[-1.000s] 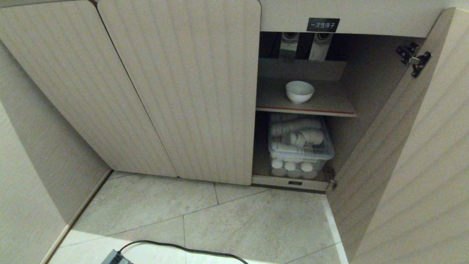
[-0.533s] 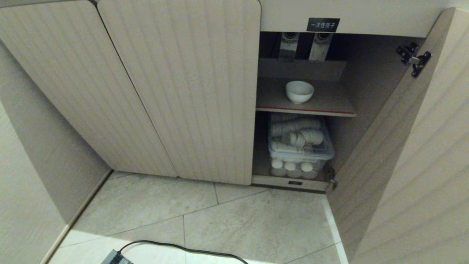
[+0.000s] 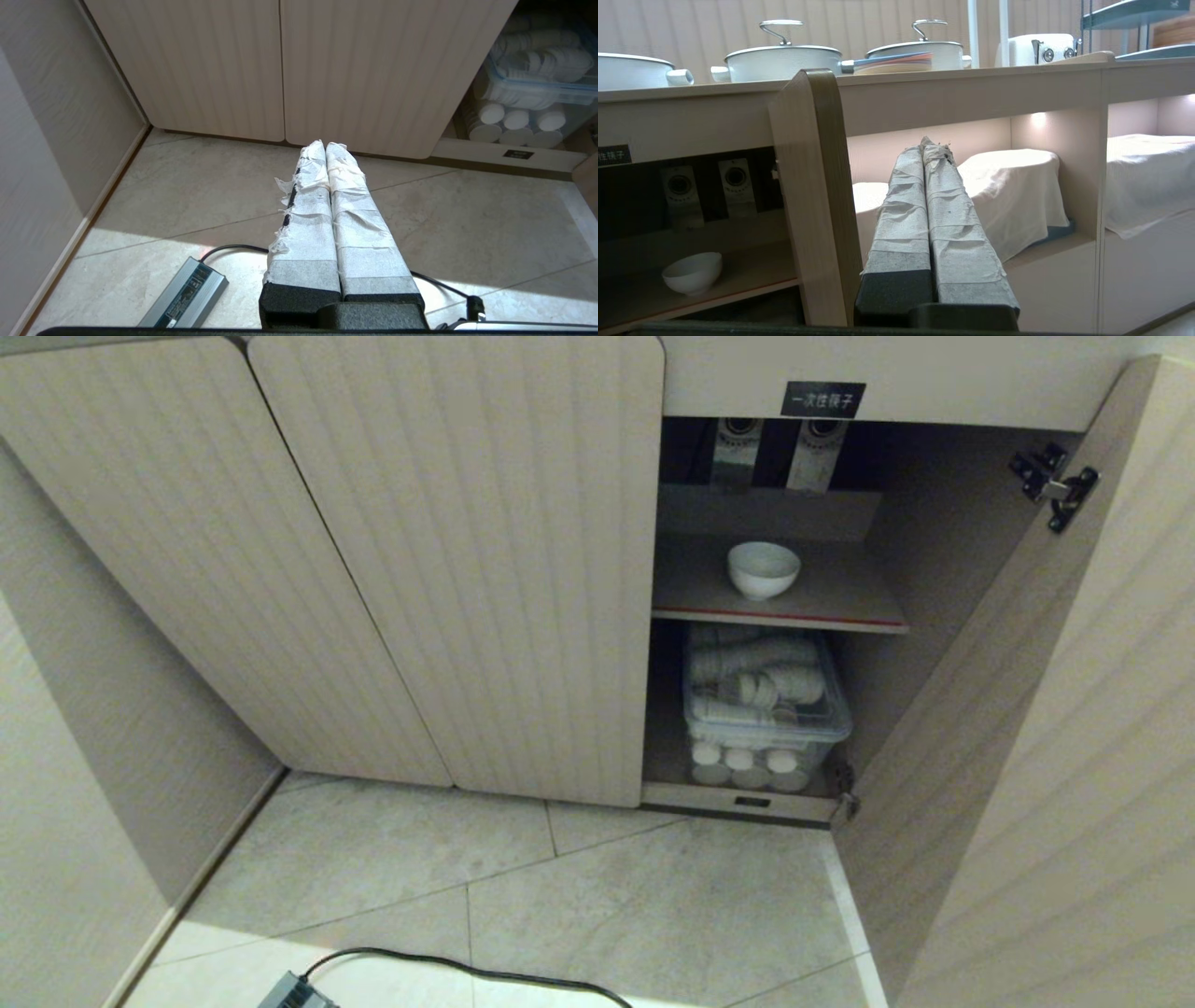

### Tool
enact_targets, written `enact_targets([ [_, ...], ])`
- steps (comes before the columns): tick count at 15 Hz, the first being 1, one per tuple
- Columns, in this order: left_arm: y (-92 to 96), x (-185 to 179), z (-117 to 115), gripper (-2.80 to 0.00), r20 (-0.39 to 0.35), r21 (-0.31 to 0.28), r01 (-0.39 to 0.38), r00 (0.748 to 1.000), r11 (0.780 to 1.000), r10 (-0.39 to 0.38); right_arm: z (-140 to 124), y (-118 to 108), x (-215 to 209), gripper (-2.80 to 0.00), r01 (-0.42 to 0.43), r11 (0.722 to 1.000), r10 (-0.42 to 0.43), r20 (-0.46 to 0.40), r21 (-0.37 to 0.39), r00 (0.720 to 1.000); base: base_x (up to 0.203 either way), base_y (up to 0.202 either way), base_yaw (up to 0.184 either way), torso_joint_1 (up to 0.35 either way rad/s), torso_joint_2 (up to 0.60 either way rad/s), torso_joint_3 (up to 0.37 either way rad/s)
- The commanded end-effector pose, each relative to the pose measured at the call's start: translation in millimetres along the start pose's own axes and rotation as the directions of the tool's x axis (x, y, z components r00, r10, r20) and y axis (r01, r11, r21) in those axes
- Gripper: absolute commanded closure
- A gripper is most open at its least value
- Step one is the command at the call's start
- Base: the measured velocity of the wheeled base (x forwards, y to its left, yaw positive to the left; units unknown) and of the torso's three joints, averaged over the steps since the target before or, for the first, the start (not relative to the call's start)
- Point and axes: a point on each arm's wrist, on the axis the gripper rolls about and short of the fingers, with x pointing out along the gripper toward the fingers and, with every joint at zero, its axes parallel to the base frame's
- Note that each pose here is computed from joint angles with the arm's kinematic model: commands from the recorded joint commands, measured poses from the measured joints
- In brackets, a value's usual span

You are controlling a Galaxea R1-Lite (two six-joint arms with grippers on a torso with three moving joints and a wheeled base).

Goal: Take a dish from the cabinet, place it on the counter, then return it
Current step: Close the cabinet door

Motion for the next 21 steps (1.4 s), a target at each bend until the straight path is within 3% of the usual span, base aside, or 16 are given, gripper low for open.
enact_targets([
  [1, 0.0, 0, 0, 0.00, 0.001, -0.001, 0.000, 1.000, 1.000, 0.000, 5, 1, 4, 0.00, 0.002, 1.000, -0.002, -0.005, -0.006, 1.000, 0.000, 0.000, 0.000, 0.000, 0.00, 0.000],
  [8, 0.0, 0, 0, 0.00, 0.001, -0.001, -0.001, 1.000, 1.000, 0.001, 35, 2, 16, 0.00, -0.001, 0.999, -0.001, -0.061, -0.036, 0.998, 0.000, 0.000, 0.000, 0.000, 0.00, 0.000],
  [11, 0.0, 0, 0, 0.00, 0.001, -0.001, -0.001, 1.000, 1.000, 0.001, 38, 8, 31, 0.00, 0.043, 0.996, -0.053, -0.139, -0.077, 0.989, 0.000, 0.000, 0.000, 0.000, 0.00, 0.000],
  [19, 0.0, 0, 0, 0.00, 0.001, -0.001, -0.001, 1.000, 1.000, 0.001, 47, 21, 54, 0.00, 0.087, 0.986, -0.112, -0.179, -0.140, 0.978, 0.000, 0.000, 0.000, 0.000, 0.00, 0.000],
  [21, 0.0, 0, 0, 0.00, 0.002, -0.001, -0.001, 1.000, 1.000, 0.001, 47, 28, 56, 0.00, 0.162, 0.963, -0.200, -0.171, -0.214, 0.965, 0.000, 0.000, 0.000, 0.000, 0.00, 0.000],
])
